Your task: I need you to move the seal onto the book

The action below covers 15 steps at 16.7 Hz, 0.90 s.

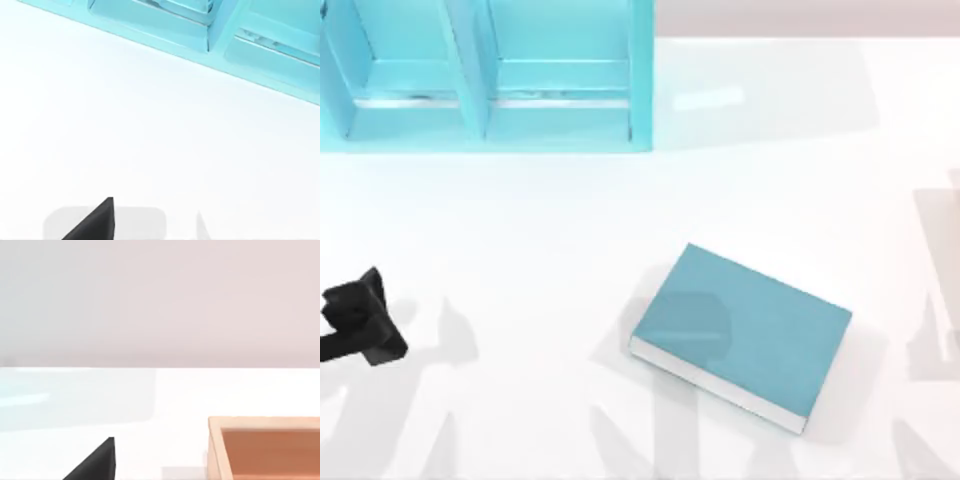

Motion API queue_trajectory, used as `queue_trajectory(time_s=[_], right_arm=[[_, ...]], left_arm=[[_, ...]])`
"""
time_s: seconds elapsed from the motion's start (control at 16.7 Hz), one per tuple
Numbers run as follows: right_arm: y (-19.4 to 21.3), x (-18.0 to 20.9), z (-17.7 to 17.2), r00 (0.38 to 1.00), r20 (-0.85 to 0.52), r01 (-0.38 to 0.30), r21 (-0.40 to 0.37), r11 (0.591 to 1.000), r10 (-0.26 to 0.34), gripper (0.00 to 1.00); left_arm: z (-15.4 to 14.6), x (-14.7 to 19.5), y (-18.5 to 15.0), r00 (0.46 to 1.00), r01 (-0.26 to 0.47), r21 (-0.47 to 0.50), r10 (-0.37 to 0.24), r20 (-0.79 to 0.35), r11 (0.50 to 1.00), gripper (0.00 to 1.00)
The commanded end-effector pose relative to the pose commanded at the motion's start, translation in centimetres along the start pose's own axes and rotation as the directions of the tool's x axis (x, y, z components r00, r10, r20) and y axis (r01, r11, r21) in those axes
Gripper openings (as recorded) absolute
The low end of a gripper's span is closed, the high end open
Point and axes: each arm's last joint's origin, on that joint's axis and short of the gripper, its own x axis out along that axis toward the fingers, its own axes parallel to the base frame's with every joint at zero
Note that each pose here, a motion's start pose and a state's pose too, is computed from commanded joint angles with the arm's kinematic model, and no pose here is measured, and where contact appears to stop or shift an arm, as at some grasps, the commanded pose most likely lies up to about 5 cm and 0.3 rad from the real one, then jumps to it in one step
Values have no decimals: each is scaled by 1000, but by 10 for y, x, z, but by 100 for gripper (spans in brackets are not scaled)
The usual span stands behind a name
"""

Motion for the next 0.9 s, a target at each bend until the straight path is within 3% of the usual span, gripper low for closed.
queue_trajectory(time_s=[0.18,0.42,0.9], right_arm=[[0,0,0,1000,0,0,0,1000,0,100],[0,0,0,1000,0,0,0,1000,0,100],[0,0,0,1000,0,0,0,1000,0,100]], left_arm=[[-7,-4,17,980,18,173,-52,192,985,100],[-12,-6,29,929,-33,311,-85,359,950,100],[-12,-7,30,920,-45,328,-89,382,943,100]])
